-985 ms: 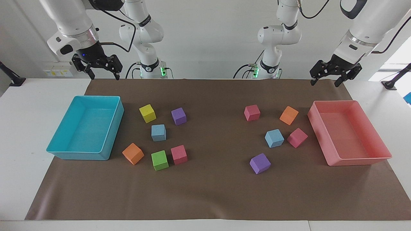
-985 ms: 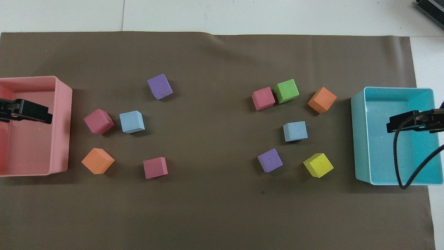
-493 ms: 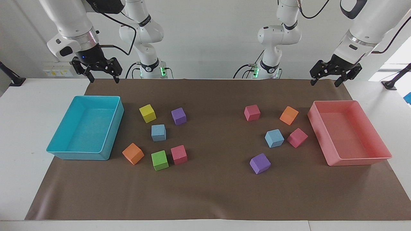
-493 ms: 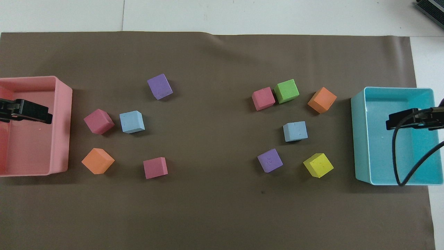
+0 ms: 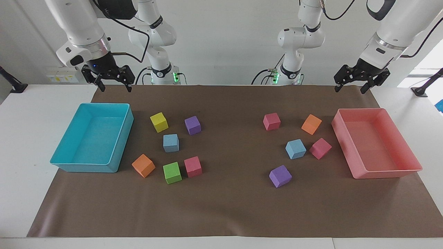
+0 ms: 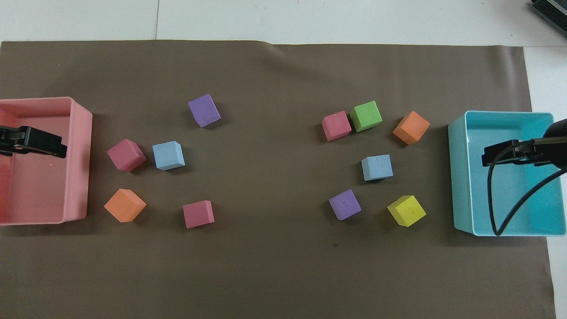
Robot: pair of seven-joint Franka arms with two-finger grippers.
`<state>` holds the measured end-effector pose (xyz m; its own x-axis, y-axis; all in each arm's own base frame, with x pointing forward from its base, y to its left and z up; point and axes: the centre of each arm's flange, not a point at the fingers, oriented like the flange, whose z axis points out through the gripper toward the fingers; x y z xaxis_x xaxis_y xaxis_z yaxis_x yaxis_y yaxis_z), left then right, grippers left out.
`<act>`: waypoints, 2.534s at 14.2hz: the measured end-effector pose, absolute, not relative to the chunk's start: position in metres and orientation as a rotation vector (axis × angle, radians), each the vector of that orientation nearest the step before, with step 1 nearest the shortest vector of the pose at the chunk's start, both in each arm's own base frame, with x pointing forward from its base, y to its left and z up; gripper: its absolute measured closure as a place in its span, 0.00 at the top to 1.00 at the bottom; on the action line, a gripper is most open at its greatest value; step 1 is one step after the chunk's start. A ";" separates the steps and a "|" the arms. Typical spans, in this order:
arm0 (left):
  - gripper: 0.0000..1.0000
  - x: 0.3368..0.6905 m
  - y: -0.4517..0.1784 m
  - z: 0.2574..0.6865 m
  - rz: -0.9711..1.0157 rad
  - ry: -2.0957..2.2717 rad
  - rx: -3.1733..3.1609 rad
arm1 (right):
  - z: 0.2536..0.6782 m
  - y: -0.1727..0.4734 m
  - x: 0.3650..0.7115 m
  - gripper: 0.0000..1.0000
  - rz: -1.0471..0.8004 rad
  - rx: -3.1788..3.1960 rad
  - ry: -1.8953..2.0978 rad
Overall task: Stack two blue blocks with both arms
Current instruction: 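Reach the right gripper down to the nearby light blue cube, then close the right gripper on the light blue cube and lift it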
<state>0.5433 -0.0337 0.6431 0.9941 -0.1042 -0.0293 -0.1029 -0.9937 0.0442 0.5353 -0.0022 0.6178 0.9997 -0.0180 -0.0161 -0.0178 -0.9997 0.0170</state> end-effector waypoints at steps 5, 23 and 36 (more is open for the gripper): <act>1.00 0.543 -0.034 0.643 -0.049 -0.161 3.094 | 0.614 -0.001 0.538 1.00 -0.001 3.134 -0.026; 1.00 0.543 -0.034 0.643 -0.049 -0.161 3.094 | 0.373 0.109 0.565 1.00 -0.003 3.216 -0.071; 1.00 0.543 -0.033 0.643 -0.053 -0.159 3.094 | 0.324 0.110 0.567 1.00 -0.009 3.220 -0.075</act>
<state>0.5430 -0.0329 0.6429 0.9942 -0.1029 -0.0319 -0.1015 -0.9939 0.0443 0.5671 0.1098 0.3244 0.9989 -0.0461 -0.0076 -0.0466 -0.9958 -0.0790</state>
